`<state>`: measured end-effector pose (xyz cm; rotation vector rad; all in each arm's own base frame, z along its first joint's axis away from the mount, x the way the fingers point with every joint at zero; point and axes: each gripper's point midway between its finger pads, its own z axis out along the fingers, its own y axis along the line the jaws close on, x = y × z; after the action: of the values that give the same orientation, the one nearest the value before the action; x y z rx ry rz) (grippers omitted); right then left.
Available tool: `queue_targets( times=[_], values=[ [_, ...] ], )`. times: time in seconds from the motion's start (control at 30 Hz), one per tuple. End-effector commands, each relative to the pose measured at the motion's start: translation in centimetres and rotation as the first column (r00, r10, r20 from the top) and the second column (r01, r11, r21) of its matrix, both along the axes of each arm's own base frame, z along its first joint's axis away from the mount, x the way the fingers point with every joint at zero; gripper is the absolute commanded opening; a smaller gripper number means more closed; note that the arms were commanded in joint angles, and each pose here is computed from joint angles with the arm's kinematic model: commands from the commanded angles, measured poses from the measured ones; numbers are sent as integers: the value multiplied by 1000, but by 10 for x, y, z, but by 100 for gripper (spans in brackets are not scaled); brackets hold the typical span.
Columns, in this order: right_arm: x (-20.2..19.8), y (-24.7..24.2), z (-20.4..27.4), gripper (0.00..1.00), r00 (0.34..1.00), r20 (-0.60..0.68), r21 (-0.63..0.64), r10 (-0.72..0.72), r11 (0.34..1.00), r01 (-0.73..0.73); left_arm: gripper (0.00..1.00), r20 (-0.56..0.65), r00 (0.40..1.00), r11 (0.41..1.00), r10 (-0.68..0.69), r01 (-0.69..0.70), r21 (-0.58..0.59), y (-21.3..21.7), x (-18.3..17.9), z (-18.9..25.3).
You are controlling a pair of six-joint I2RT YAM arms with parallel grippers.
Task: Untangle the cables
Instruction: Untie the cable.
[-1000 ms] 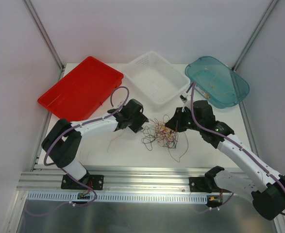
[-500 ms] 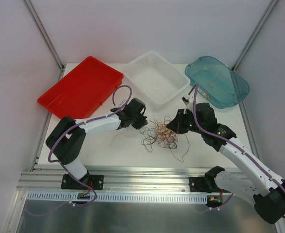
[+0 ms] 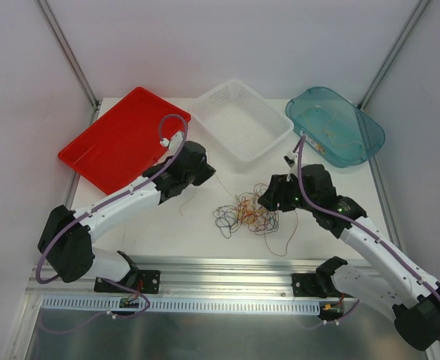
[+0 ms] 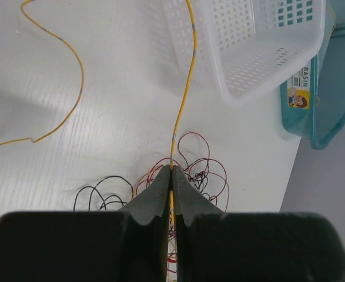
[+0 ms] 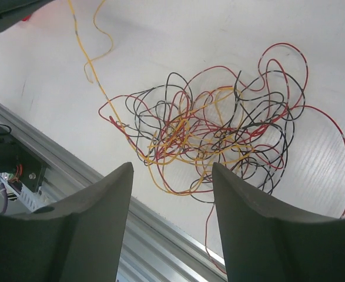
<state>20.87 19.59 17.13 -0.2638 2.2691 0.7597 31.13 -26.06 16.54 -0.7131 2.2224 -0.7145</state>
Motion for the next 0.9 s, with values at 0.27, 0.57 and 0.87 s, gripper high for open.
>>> queue_targets(
  times=[0.27,0.57,0.87],
  values=[
    [22,-8,-33,60,968,-111,-30,-225,974,223,0,131,983,988,-129,115,107,12,-7,34],
    [30,-2,-90,60,930,-223,-105,-290,956,273,0,160,975,982,-152,131,137,23,-16,40],
    [28,-12,-142,51,879,-304,-238,-368,922,304,0,264,960,973,-95,33,230,61,-18,70]
  ],
)
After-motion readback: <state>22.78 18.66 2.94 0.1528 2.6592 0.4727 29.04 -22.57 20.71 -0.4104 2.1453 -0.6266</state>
